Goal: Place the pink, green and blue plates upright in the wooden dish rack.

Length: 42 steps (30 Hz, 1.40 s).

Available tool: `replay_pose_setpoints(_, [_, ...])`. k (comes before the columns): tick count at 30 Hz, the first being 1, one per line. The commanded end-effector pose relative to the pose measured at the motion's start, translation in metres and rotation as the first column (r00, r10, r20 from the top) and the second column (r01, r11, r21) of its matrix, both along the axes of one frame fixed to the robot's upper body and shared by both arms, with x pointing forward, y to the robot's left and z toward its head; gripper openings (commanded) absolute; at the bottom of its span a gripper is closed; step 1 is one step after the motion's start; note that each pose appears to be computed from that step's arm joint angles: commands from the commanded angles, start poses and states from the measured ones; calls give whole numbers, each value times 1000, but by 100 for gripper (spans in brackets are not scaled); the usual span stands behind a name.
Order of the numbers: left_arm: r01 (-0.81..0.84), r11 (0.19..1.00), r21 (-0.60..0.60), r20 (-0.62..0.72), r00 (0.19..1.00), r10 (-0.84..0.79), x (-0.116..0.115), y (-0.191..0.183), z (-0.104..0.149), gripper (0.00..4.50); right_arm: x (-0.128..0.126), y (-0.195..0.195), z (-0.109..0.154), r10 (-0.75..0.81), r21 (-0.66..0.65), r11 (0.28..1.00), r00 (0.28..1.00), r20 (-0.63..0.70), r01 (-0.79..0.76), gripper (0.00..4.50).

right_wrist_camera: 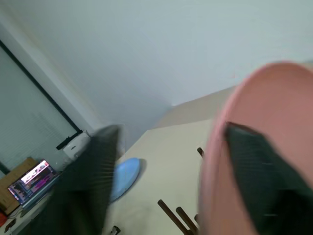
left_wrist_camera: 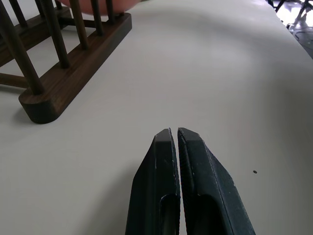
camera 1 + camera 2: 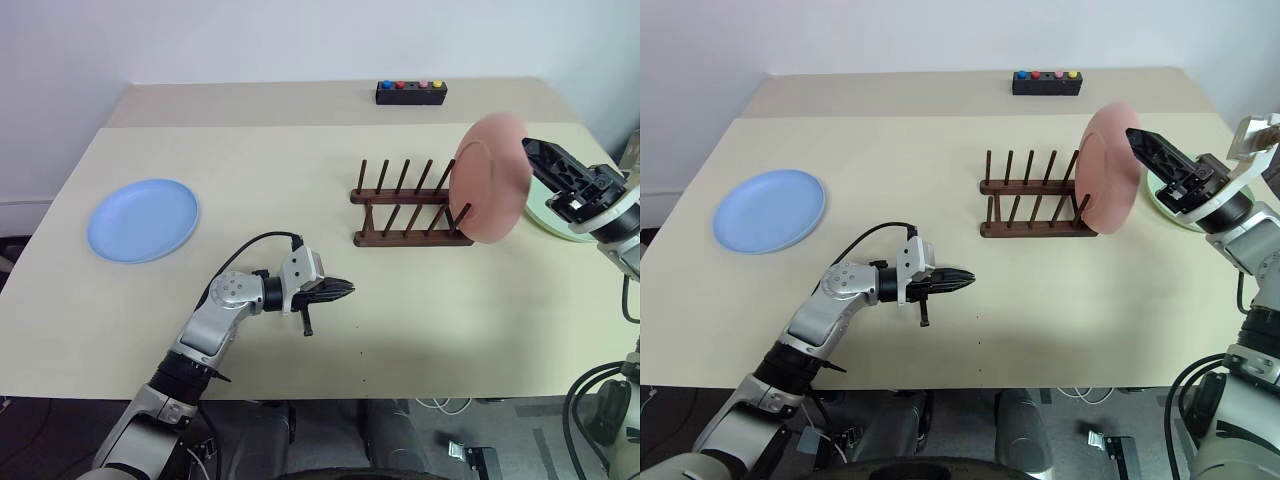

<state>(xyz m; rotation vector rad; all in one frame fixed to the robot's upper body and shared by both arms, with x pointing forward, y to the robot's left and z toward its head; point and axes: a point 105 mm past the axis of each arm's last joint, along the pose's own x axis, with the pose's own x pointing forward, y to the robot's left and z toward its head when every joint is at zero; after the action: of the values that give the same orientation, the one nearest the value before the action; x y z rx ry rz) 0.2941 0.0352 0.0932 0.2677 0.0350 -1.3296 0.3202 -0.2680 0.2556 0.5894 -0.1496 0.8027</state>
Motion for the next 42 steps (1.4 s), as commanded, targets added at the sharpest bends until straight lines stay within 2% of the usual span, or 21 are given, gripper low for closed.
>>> replay_pose_setpoints(1, [-2,1000,-17,33,999,3,0,1,8,14,-1,-22,14,-146,-64,986,985,87,152,433])
replay_pose_setpoints(3, [-5,1000,-18,33,999,5,0,2,8,14,2,-33,14,-237,-120,961,965,114,250,433])
replay_pose_setpoints(6, [-9,1000,-17,32,999,9,-1,3,7,14,1,-47,10,-355,-283,874,917,183,395,433])
replay_pose_setpoints(10, [-10,1000,-17,29,1000,10,-2,4,7,14,-7,-52,-9,-366,-545,699,886,283,463,433])
replay_pose_setpoints(14, [-6,1000,-15,26,1000,6,-2,4,7,14,-19,-60,-15,-364,-625,615,876,316,481,433])
replay_pose_setpoints(18, [3,1000,-14,26,1000,-3,-1,2,7,14,-22,-74,-48,-343,-813,405,894,289,418,433])
replay_pose_setpoints(20, [10,1000,-15,27,1000,-9,-1,1,8,14,-15,-89,-72,-382,-892,239,881,278,384,433])
replay_pose_setpoints(23, [16,1000,-16,27,1000,-15,-1,-1,8,14,-3,-104,-90,-417,-925,99,859,295,366,433])
replay_pose_setpoints(27, [20,1000,-18,28,999,-19,-2,-1,9,14,12,-113,-108,-432,-940,6,849,305,341,433])
replay_pose_setpoints(30, [18,1000,-19,30,999,-17,-2,0,9,14,24,-127,-121,-465,-940,-98,820,333,326,433])
replay_pose_setpoints(32, [15,1000,-18,30,999,-14,-2,0,9,14,29,-134,-125,-482,-937,-141,805,346,318,433])
replay_pose_setpoints(34, [12,1000,-18,29,1000,-12,-3,1,8,14,32,-136,-129,-493,-940,-147,801,339,308,433])
replay_pose_setpoints(37, [2,1000,-16,30,1000,-1,-3,3,8,14,36,-137,-135,-507,-947,-137,801,318,289,346])
replay_pose_setpoints(42, [-10,1000,-14,29,1000,11,-5,5,8,14,35,-139,-140,-514,-948,-137,797,316,287,89])
